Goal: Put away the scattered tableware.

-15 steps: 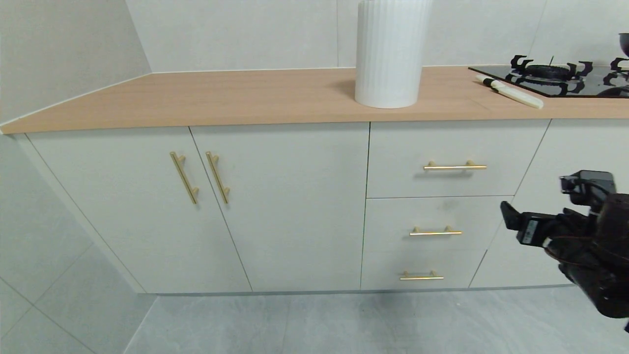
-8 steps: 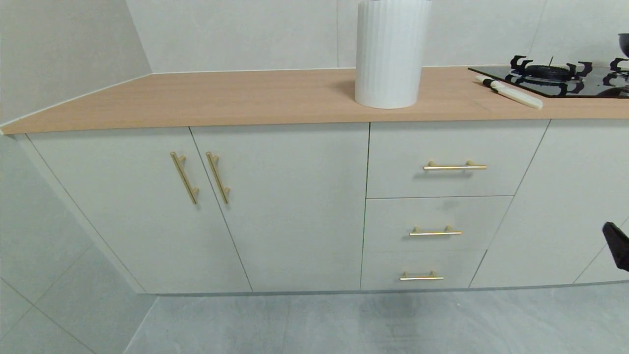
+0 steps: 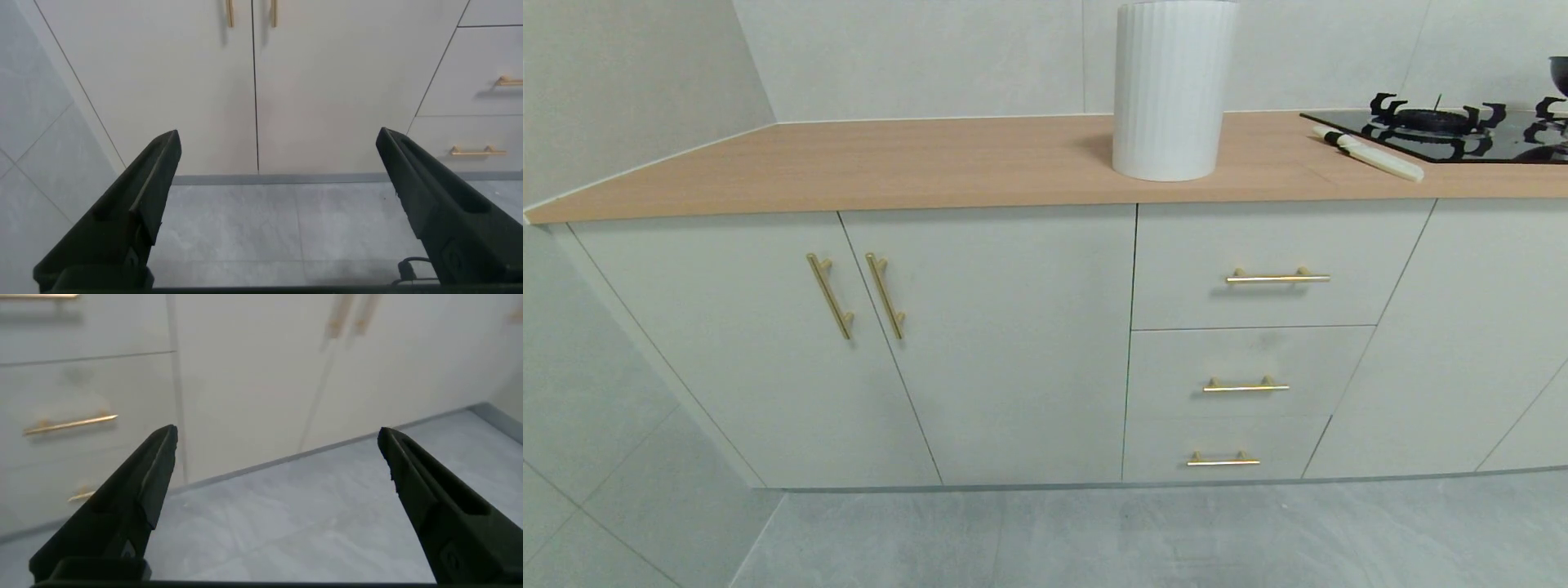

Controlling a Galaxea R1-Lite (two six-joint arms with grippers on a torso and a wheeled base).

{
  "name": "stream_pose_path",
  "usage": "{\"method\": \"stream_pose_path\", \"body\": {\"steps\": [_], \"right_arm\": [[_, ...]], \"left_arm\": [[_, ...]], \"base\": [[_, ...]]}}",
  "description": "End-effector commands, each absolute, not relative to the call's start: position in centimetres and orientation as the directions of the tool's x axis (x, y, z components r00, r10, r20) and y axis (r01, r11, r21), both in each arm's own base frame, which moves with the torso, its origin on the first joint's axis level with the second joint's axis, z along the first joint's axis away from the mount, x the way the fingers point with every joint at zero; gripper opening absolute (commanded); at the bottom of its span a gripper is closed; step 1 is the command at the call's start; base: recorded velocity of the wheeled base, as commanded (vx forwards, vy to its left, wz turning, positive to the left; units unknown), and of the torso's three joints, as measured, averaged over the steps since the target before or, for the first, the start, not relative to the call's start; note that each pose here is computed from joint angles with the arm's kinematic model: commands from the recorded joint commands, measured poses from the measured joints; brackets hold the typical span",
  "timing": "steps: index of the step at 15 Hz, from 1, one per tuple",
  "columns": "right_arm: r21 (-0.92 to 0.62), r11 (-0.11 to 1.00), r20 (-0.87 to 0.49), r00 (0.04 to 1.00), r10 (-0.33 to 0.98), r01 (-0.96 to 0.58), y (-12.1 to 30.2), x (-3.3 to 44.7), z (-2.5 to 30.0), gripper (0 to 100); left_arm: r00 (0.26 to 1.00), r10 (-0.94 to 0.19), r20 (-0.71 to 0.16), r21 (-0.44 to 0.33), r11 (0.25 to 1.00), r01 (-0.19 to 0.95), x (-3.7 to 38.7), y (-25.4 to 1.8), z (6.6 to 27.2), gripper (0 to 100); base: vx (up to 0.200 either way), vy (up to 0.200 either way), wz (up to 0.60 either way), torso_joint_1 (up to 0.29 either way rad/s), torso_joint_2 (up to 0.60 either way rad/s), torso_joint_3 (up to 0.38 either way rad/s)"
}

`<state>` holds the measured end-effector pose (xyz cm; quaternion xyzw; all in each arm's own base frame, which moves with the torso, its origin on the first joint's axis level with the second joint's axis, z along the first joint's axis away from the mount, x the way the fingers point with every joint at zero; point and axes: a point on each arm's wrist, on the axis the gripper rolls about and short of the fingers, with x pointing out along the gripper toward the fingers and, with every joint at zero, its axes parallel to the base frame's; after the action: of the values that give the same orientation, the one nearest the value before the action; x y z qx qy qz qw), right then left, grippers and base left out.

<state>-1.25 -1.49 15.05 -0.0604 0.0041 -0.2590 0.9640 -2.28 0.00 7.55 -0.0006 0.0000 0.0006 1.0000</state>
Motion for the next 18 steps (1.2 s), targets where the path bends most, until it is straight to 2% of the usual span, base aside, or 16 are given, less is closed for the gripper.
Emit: {"method": "stream_pose_path", "body": {"steps": [1,4,5,6,8,11,12,18], "right_arm": [[-0.063,0.82,0.144,0.818,-0.557,0.569,-1.3,-4.9,13.6,100],[-0.063,0.835,0.088,0.836,-0.541,0.547,-1.2,-4.4,11.7,100],[-0.064,0.87,0.064,0.872,-0.485,0.488,-1.1,-3.9,10.8,100],[-0.04,0.925,0.071,0.924,-0.376,0.379,-0.8,-3.2,9.9,100],[0.004,0.978,0.145,0.968,-0.206,0.207,-0.5,-2.4,9.1,100],[0.02,0.999,0.043,0.998,-0.049,0.048,-0.1,-2.3,8.0,100],[0.013,0.999,-0.012,1.0,-0.029,0.029,-0.1,-2.3,7.5,100],[-0.023,1.0,-0.003,1.0,-0.011,0.011,0.0,-2.3,7.6,100]], "left_arm": [[1.0,0.002,0.0,-0.002,1.0,-0.002,-2.3,0.0,7.5,100],[1.0,0.002,0.0,-0.002,1.0,-0.002,-2.3,0.0,7.5,100],[1.0,0.002,0.0,-0.002,1.0,-0.002,-2.3,0.0,7.5,100],[1.0,0.002,0.0,-0.002,1.0,-0.002,-2.3,0.0,7.5,100],[1.0,0.002,0.0,-0.002,1.0,-0.002,-2.3,0.0,7.5,100],[1.0,0.002,0.0,-0.002,1.0,-0.002,-2.3,0.0,7.5,100],[1.0,0.002,0.0,-0.002,1.0,-0.002,-2.3,0.0,7.5,100],[1.0,0.002,-0.002,-0.002,1.0,-0.002,-2.3,0.0,7.6,100]], "base": [[0.0,0.0,0.0,0.0,0.0,0.0],[0.0,0.0,0.0,0.0,0.0,0.0],[0.0,0.0,0.0,0.0,0.0,0.0],[0.0,0.0,0.0,0.0,0.0,0.0],[0.0,0.0,0.0,0.0,0.0,0.0],[0.0,0.0,0.0,0.0,0.0,0.0],[0.0,0.0,0.0,0.0,0.0,0.0],[0.0,0.0,0.0,0.0,0.0,0.0]]}}
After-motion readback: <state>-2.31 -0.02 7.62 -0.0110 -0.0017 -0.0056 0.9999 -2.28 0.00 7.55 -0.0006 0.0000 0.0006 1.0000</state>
